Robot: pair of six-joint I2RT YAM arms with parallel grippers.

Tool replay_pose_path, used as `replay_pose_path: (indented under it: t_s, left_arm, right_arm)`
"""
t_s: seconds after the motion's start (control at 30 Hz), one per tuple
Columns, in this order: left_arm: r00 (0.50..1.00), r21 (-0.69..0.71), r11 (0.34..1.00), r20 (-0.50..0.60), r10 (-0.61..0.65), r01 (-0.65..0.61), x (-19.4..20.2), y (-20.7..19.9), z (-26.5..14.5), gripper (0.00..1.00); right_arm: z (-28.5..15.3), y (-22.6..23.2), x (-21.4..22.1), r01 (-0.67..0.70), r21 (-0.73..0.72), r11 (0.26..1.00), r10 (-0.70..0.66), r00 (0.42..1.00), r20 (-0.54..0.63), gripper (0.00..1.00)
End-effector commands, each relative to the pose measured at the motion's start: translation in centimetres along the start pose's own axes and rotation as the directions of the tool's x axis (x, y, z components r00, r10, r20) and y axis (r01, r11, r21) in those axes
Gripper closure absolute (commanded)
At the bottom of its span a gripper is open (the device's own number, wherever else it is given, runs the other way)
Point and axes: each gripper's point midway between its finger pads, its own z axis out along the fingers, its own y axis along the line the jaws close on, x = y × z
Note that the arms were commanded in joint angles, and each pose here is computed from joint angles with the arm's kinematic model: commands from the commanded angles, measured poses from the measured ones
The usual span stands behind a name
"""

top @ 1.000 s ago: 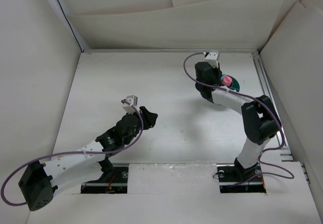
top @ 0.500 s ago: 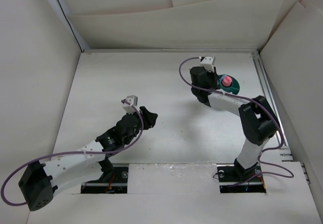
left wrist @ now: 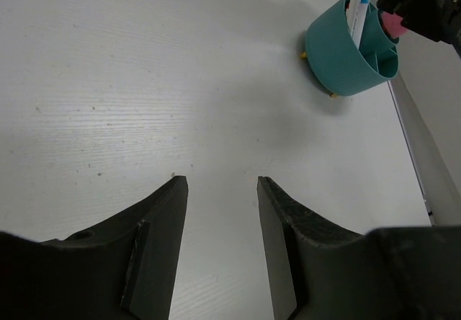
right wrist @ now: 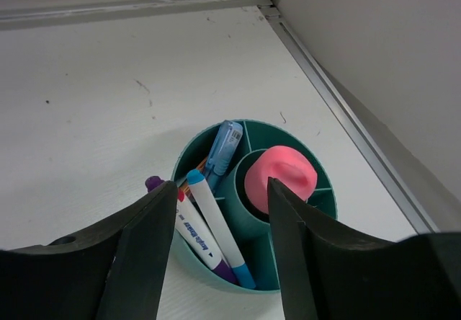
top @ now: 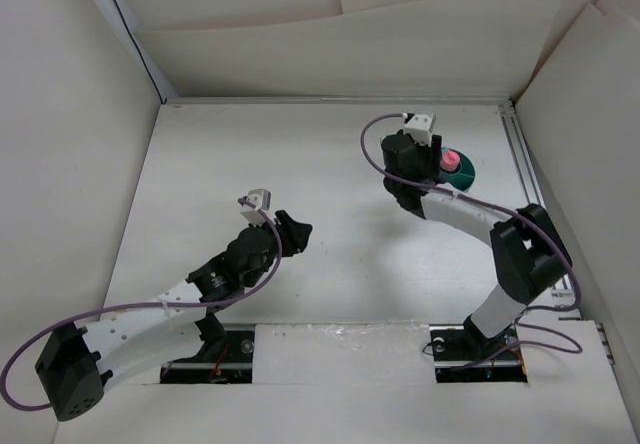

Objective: Sort the stationery into containers
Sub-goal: Reset both arms

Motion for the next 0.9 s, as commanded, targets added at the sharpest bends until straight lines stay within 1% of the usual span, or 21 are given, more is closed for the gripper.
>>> replay_pose_path:
  t_s: [0.0,0.03,0.1,0.17,0.2,0.23,0.3,0.33,0.37,0.4,0.43,0.47,0.5,0.53,0.57,0.6,0.7,0.73,0.77,0.83,0.87]
  left_arm:
    - [0.999,0.016,1.0,0.032,-0.013,0.012,-1.1,-0.6,-0.1,0.59]
    - [0.999,0.016,1.0,0.032,-0.013,0.012,-1.1,-0.6,-0.1,0.58]
    - [1.0,0.01,1.0,0.026,-0.009,0.009,-0.9,-0.4,-0.1,0.56]
    - [0.999,0.016,1.0,0.032,-0.022,0.021,-1.2,-0.8,-0.2,0.55]
    - [1.0,0.008,1.0,0.024,-0.017,0.017,-1.0,-0.5,-0.2,0.54]
    - [1.0,0.008,1.0,0.024,-0.017,0.017,-1.0,-0.5,-0.2,0.54]
    - [0.999,0.009,1.0,0.024,-0.026,0.026,-1.2,-0.7,-0.2,0.51]
    - [0.999,0.015,0.999,0.03,-0.03,0.029,-1.6,-1.0,-0.3,0.51]
    - [0.999,0.015,0.999,0.03,-0.03,0.029,-1.6,-1.0,-0.4,0.49]
    - [0.999,0.023,0.999,0.038,-0.035,0.034,-2.1,-1.4,-0.4,0.49]
    - [0.999,0.015,0.999,0.03,-0.03,0.029,-1.9,-1.2,-0.5,0.44]
    - [0.999,0.021,0.999,0.036,-0.033,0.033,-2.2,-1.5,-0.5,0.01]
    - [0.999,0.029,0.999,0.027,-0.033,0.032,-2.1,-1.7,-0.5,0.0]
    - [0.999,0.044,0.998,0.029,-0.038,0.036,-2.4,-2.2,-0.6,0.0]
    - [0.999,0.044,0.998,0.029,-0.038,0.037,-2.5,-2.4,-0.5,0.0]
    - [0.999,0.044,0.998,0.029,-0.038,0.037,-2.8,-2.6,-0.6,0.0]
    - [0.999,0.022,0.999,0.007,-0.039,0.038,-2.4,-2.3,-0.5,0.0]
    - [0.999,0.015,0.999,0.012,-0.038,0.038,-2.7,-2.3,-0.6,0.0]
    - [0.999,0.014,0.999,0.012,-0.038,0.038,-2.7,-2.3,-0.6,0.0]
    - [0.999,0.006,0.999,0.004,-0.034,0.034,-2.9,-2.5,-0.6,0.0]
    - [0.999,0.015,0.999,-0.002,-0.034,0.034,-3.0,-2.8,-0.7,0.0]
  right_arm:
    - [-1.4,-0.8,-2.8,-0.119,-0.026,0.993,0.12,0.992,0.032,0.41]
    - [-1.6,-0.8,-3.1,-0.133,-0.048,0.99,0.135,0.99,0.032,0.41]
    - [-2.2,-1.3,-4.0,-0.189,-0.072,0.979,0.192,0.981,0.033,0.36]
    - [-3.0,-1.0,-4.2,-0.207,-0.129,0.97,0.212,0.977,0.019,0.32]
    - [-3.5,-1.3,-5.0,-0.26,-0.154,0.953,0.265,0.964,0.016,0.3]
    - [-3.9,-1.2,-4.8,-0.261,-0.18,0.948,0.265,0.964,-0.004,0.24]
    - [-4.9,0.0,-5.1,-0.297,-0.282,0.912,0.295,0.954,-0.048,0.2]
    - [-5.7,0.2,-5.5,-0.338,-0.326,0.883,0.334,0.94,-0.071,0.16]
    - [-6.7,1.4,-5.4,-0.348,-0.413,0.842,0.333,0.936,-0.11,0.13]
    - [-7.3,1.9,-4.8,-0.354,-0.453,0.818,0.33,0.934,-0.135,0.1]
    - [-8.6,2.1,-5.4,-0.385,-0.503,0.774,0.358,0.921,-0.154,0.08]
    - [-9.3,2.4,-5.5,-0.394,-0.542,0.743,0.359,0.917,-0.173,0.04]
    - [-10.4,3.1,-4.8,-0.386,-0.597,0.703,0.335,0.921,-0.2,0.03]
    - [-10.9,3.1,-4.7,-0.395,-0.614,0.684,0.339,0.917,-0.211,0.01]
    - [-12.0,2.9,-5.2,-0.398,-0.648,0.649,0.347,0.913,-0.213,0.0]
    - [-13.0,3.2,-5.0,-0.393,-0.688,0.61,0.328,0.916,-0.232,0.0]
    - [-14.6,2.5,-3.8,-0.386,-0.73,0.564,0.301,0.919,-0.253,0.0]
    - [-15.6,2.7,-3.4,-0.382,-0.762,0.523,0.285,0.921,-0.266,0.0]
    - [-16.4,2.9,-2.5,-0.375,-0.783,0.497,0.261,0.925,-0.278,0.0]
    - [-18.3,2.7,-2.4,-0.369,-0.826,0.425,0.25,0.925,-0.285,0.0]
    - [-18.7,2.6,-2.1,-0.368,-0.835,0.409,0.243,0.926,-0.289,0.0]
